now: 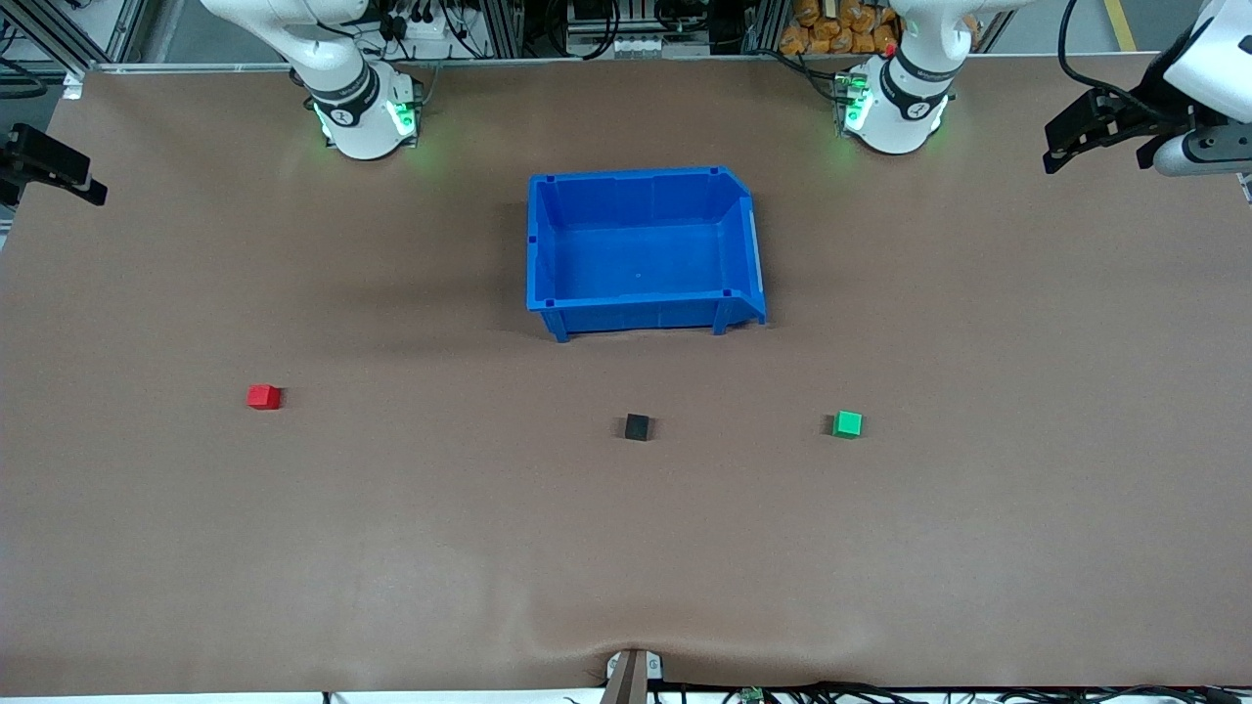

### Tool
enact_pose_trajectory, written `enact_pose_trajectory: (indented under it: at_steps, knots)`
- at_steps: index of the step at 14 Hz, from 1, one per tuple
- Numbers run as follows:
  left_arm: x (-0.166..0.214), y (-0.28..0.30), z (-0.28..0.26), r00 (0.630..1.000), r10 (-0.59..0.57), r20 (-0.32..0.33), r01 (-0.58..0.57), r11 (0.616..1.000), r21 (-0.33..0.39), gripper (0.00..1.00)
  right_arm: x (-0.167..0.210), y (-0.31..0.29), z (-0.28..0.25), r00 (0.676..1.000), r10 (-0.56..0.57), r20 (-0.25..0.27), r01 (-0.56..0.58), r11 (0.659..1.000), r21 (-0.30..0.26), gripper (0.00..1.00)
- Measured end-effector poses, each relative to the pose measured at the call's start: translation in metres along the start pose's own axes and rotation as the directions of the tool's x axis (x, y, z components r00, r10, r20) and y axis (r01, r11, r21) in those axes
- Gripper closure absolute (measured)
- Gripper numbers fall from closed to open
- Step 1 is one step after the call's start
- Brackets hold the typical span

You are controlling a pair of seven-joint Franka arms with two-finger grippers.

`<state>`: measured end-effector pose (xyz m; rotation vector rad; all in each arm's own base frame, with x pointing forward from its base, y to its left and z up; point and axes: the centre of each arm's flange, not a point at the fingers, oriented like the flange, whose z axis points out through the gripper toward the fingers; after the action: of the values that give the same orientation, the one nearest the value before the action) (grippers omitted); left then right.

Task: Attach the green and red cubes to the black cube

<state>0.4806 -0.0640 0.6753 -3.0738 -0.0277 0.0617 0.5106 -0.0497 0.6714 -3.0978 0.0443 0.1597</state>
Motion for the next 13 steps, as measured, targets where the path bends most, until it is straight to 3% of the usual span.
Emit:
enact_pose_trajectory:
  at_steps: [13]
  knots:
    - [0.013,0.027,0.02,0.999,-0.033,0.037,0.033,0.999,0.006,0.0,0.023,0.003,0.03,0.999,0.004,0.047,-0.004,1.0,0.0,0.0]
